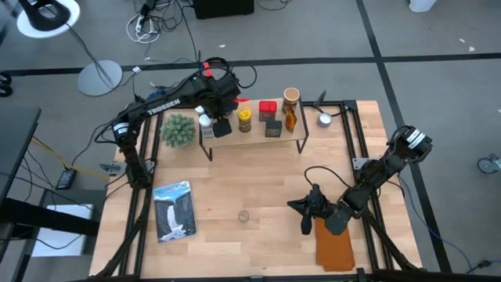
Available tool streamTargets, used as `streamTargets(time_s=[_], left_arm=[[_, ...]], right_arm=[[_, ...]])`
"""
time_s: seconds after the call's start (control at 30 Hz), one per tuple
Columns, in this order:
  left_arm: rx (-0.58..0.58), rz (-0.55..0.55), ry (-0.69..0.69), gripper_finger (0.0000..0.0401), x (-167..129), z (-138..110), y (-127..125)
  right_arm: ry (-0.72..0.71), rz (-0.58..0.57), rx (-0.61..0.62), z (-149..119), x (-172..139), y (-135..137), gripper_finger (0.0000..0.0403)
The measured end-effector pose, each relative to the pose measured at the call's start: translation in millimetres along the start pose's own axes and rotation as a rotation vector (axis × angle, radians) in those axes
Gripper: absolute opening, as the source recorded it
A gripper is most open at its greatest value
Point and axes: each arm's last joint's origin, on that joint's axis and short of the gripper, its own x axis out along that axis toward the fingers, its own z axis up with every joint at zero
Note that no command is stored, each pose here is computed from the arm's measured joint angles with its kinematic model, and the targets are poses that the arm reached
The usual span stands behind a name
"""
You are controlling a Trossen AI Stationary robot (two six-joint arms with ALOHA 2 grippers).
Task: Shelf spices
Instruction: Put the green seasoning bottle on the shelf
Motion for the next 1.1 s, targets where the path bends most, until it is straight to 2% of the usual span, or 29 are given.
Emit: streamTargets(time_s=[0.23, 0.53, 0.77, 1.1], left_arm=[[0.061, -0.097, -0.057, 0.028, -1, 5, -7], [0.102, -0.105, -0.133, 0.028, -1, 11, -6], [0.104, -0.031, -0.131, 0.028, -1, 12, -3], [0.065, 0.005, -0.092, 0.028, 0, 9, 1]], right_arm=[[0.0, 0.0, 0.0, 0, 0, 0, 0.0004], [0.0, 0.0, -0.009, 0, 0, 0, 0.0002], [0.0, 0.0, -0.009, 0, 0, 0, 0.0002], [0.0, 0.0, -0.009, 0, 0, 0, 0.0004]])
